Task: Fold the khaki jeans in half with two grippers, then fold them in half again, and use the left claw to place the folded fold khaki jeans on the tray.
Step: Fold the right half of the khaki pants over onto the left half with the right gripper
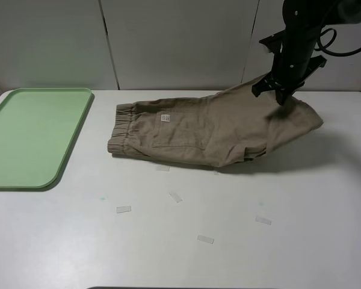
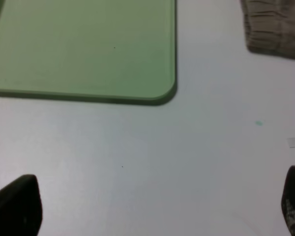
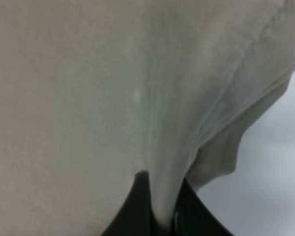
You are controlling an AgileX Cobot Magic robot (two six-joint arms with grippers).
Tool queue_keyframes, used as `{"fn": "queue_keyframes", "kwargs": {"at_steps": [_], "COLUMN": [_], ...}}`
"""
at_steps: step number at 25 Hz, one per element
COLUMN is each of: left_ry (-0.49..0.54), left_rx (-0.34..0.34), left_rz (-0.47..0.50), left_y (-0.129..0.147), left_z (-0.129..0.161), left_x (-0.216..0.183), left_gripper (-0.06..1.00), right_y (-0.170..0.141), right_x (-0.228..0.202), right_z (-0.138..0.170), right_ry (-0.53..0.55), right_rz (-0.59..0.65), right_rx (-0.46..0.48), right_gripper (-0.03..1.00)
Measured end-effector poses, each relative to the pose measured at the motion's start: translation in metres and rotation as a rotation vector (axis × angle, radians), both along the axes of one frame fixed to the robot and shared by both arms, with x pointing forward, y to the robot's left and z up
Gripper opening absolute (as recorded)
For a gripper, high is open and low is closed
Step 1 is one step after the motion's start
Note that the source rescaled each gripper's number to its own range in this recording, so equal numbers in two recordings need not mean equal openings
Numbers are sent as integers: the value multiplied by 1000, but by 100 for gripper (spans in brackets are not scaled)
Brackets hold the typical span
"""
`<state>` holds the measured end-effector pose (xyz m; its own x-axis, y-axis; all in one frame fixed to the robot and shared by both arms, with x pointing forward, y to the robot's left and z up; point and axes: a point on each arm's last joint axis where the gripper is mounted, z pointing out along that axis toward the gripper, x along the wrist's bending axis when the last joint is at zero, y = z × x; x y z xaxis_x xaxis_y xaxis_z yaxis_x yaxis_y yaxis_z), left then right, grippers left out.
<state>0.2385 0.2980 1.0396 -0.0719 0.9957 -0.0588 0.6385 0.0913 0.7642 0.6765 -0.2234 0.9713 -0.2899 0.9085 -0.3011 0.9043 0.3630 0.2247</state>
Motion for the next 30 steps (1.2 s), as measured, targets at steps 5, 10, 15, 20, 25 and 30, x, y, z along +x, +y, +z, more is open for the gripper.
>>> {"fn": "queue_keyframes", "kwargs": {"at_steps": [5, 10, 15, 20, 25, 30], "left_ry": [-50, -80, -83, -83, -83, -83], "left_rx": [4, 6, 6, 6, 6, 6], "left_rz": [0, 0, 0, 0, 0, 0], "left_y": [0, -1, -1, -1, -1, -1], "left_z": [0, 0, 0, 0, 0, 0], "left_x": [-7, -11, -11, -11, -11, -11], "left_gripper": [97, 97, 97, 97, 97, 97], "right_y": [-24, -62, -85, -79, -48, -2], "right_x": [-5, -8, -13, -13, -15, -21], "right_z": [13, 14, 15, 15, 15, 14], "right_ry": [28, 93, 146, 156, 151, 138], "right_rz": [-17, -120, -187, -171, -109, -44], "right_rx": [-139, -175, -200, -213, -201, -171], "right_gripper": [3, 3, 3, 3, 3, 3]}}
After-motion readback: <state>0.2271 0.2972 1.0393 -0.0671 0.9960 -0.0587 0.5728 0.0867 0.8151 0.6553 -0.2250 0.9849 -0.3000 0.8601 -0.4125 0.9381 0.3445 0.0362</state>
